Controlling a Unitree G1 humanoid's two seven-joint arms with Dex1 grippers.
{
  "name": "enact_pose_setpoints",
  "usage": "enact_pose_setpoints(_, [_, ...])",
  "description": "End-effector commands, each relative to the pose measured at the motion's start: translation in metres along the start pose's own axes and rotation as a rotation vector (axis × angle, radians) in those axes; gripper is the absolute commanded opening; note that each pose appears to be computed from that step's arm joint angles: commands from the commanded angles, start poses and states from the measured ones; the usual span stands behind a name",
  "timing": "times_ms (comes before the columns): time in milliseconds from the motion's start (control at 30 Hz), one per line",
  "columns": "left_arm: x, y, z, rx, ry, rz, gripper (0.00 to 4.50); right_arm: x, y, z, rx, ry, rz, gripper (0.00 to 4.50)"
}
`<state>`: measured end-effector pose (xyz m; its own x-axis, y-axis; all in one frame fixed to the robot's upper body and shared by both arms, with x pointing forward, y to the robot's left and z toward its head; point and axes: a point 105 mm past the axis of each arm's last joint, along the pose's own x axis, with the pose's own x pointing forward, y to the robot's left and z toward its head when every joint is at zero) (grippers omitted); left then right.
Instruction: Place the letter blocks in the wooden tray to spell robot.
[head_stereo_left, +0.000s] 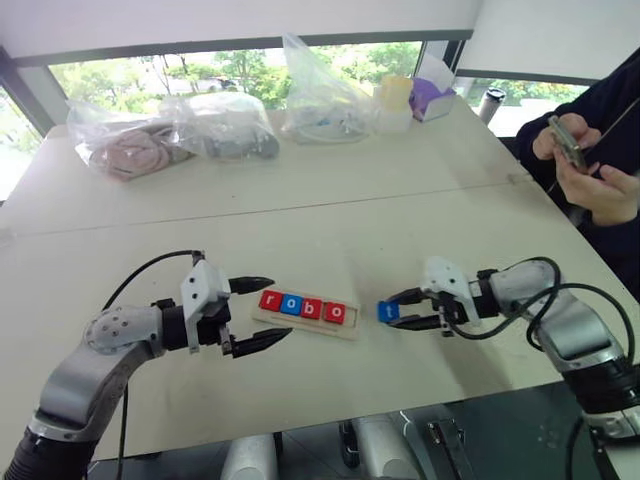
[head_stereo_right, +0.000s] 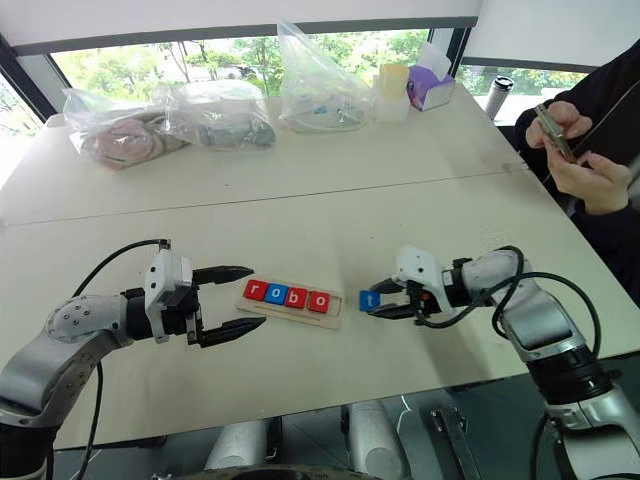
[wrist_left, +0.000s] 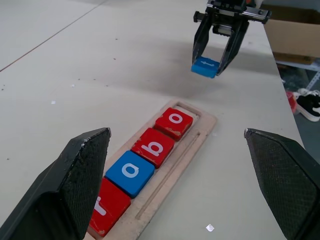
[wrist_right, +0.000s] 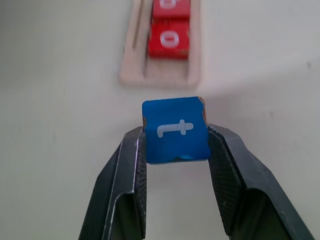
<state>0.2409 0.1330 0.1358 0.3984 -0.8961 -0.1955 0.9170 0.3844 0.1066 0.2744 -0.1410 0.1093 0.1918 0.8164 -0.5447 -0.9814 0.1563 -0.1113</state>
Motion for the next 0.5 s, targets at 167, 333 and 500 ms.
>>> enact_pose_setpoints(167, [0.001, 0.001, 0.006, 0.024, -0.019, -0.011, 4.50, 0.020, 0.004, 0.020, 0.015, -0.001, -0.020, 1.15])
enact_pose_setpoints(333, [0.001, -0.001, 0.006, 0.022, -0.020, -0.009, 4.50, 0.031, 0.004, 0.022, 0.001, 0.023, -0.024, 1.15])
enact_pose_setpoints(500, [0.000, -0.002, 0.006, 0.019, -0.019, -0.002, 4.50, 0.037, 0.003, 0.021, -0.020, 0.054, -0.023, 1.15])
